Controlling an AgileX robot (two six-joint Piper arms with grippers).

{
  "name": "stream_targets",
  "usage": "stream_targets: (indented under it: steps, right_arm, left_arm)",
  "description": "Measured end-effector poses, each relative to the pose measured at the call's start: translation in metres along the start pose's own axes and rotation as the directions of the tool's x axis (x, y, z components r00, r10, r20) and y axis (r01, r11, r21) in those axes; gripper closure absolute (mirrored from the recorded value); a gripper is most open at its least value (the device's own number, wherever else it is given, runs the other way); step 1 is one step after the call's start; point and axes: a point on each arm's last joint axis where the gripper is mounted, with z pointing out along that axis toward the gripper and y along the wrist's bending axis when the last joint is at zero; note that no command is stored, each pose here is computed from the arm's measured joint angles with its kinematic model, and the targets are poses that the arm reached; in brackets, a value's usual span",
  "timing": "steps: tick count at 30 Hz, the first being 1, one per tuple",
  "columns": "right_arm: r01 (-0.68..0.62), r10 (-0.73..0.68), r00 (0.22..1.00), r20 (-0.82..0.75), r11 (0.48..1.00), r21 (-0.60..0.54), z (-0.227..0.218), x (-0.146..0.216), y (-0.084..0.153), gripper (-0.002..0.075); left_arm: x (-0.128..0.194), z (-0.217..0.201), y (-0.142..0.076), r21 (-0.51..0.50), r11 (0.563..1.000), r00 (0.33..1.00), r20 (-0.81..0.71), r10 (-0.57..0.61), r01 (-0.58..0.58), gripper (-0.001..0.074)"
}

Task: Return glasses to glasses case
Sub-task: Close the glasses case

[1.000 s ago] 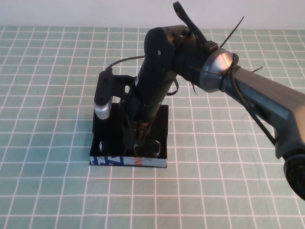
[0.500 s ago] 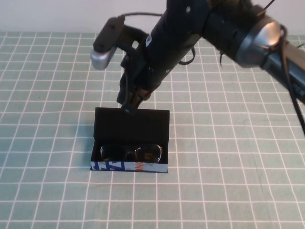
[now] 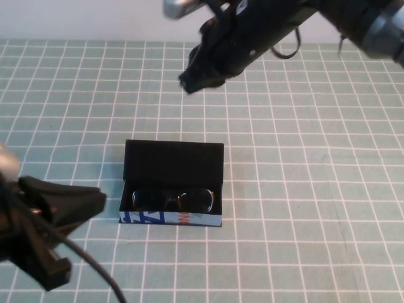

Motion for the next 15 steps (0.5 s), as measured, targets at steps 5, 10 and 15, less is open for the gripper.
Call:
stream_targets:
  steps: [5,10,15]
  right_arm:
    - [-0.175,0.171,0.977,0.127,0.985,0.015,-0.012,-0.002,-0.030,0.0737]
    - [-0.219,0.219,0.971,0.099,0.976,-0.010,0.008,0.005,-0.042,0.0737]
    - [-0.255,0.258,0.965,0.044,0.965,-0.059,0.040,0.015,-0.050,0.0737]
  left_arm:
    - [0.030,0.033,0.016,-0.032,0.986,0.987,-0.002,-0.162,0.162,0.0733]
    - [0.053,0.055,0.028,-0.076,0.968,0.966,-0.086,-0.244,0.238,0.0734]
    - [0.068,0.076,0.039,-0.077,0.960,0.941,-0.191,-0.279,0.269,0.0733]
